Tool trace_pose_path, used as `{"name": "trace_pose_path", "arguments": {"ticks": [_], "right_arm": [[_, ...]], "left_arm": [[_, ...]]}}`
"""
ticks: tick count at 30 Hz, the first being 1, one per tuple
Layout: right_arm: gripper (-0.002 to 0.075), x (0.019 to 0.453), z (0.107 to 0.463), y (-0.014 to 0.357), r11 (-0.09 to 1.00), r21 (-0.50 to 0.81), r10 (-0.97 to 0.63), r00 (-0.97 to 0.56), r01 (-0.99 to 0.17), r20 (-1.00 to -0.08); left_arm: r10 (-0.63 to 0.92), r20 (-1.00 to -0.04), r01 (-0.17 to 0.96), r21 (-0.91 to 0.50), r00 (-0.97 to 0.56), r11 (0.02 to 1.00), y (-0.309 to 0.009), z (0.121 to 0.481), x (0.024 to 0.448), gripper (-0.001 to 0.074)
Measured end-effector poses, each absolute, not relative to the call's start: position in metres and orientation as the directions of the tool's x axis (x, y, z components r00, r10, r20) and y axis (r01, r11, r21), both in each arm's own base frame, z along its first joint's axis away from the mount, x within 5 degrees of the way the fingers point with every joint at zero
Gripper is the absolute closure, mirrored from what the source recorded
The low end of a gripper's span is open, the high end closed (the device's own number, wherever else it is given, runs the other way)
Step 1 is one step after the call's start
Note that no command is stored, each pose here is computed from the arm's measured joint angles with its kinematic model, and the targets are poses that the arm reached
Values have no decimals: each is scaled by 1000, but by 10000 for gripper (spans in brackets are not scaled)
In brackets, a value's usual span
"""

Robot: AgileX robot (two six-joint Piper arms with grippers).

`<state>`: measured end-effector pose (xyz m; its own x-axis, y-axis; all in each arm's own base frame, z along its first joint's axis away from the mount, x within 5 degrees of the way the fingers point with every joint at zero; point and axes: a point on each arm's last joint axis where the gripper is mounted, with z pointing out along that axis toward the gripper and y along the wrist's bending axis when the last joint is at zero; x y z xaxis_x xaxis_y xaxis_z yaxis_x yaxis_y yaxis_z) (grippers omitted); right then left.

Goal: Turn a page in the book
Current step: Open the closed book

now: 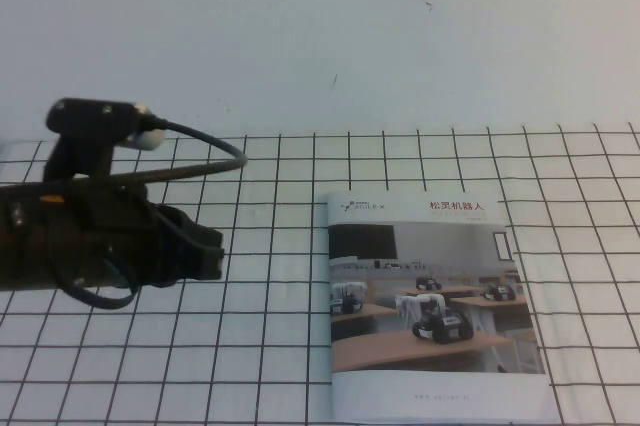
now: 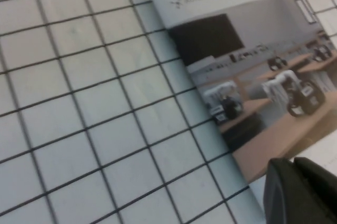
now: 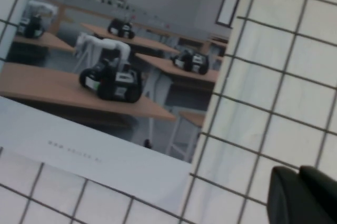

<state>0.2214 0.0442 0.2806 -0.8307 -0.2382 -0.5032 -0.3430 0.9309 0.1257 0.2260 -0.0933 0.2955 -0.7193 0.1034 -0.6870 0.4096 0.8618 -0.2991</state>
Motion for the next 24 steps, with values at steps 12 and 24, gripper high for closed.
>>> {"name": "trace_pose_path", "arguments": {"ticks": [12,24], "right_arm": [[700,273,238,61,895,260,-215,-860,-363,-462],[670,286,205,71,854,379,-223,-910,-355,-350]], "left_arm": [[170,-554,466,-452,-815,761,-120,235,261,738],[235,-543,529,-483,-806,698,-176,189,276,737]]}}
